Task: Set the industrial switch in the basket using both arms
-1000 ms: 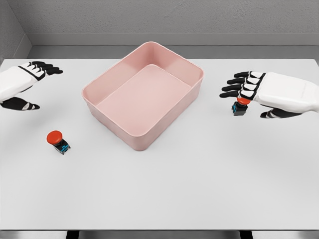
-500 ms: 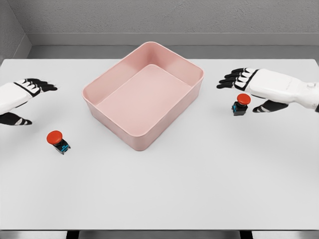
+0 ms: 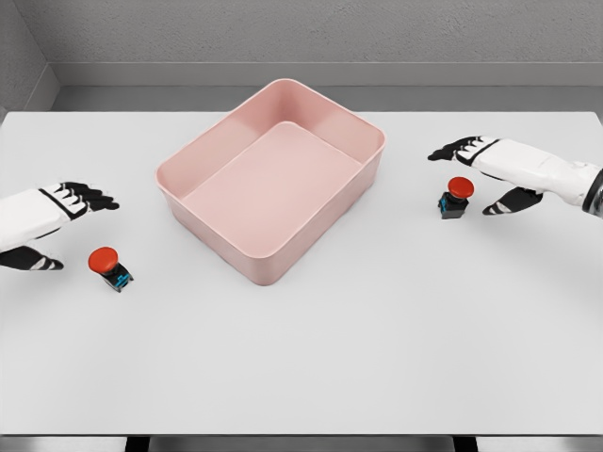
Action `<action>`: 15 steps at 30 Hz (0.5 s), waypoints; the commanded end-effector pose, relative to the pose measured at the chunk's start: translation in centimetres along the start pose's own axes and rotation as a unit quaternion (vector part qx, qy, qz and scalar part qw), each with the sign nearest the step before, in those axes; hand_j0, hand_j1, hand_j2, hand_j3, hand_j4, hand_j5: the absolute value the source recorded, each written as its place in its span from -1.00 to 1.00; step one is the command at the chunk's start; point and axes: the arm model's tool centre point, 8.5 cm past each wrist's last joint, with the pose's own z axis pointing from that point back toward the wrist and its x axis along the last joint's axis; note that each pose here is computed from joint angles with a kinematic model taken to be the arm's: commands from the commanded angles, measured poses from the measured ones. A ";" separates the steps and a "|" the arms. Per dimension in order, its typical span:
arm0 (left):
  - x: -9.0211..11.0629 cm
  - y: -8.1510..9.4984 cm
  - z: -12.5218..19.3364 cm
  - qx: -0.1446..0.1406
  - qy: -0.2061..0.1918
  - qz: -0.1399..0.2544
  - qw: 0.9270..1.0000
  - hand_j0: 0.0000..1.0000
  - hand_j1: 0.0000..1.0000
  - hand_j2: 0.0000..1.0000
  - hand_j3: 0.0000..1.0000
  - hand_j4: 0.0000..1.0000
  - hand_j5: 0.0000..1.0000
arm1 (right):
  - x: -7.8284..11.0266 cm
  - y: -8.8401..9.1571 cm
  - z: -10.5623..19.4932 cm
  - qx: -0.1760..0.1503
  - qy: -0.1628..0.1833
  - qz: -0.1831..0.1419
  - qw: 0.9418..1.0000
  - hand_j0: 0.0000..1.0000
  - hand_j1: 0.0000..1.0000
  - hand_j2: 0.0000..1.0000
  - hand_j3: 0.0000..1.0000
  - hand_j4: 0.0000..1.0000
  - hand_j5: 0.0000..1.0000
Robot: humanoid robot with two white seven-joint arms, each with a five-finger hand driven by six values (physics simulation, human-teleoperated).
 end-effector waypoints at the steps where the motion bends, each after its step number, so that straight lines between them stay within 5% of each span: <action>1: 0.3 0.6 0.3 0.001 -0.005 -0.003 1.000 1.00 1.00 1.00 1.00 1.00 1.00 | 0.2 0.4 -1.2 -0.005 -0.004 -0.012 1.000 1.00 1.00 1.00 1.00 1.00 1.00; 15: 1.5 -1.2 -0.6 -0.004 -0.021 0.017 1.000 1.00 1.00 1.00 1.00 1.00 1.00 | -0.9 3.1 -2.5 0.001 0.014 -0.045 0.999 1.00 1.00 1.00 1.00 1.00 1.00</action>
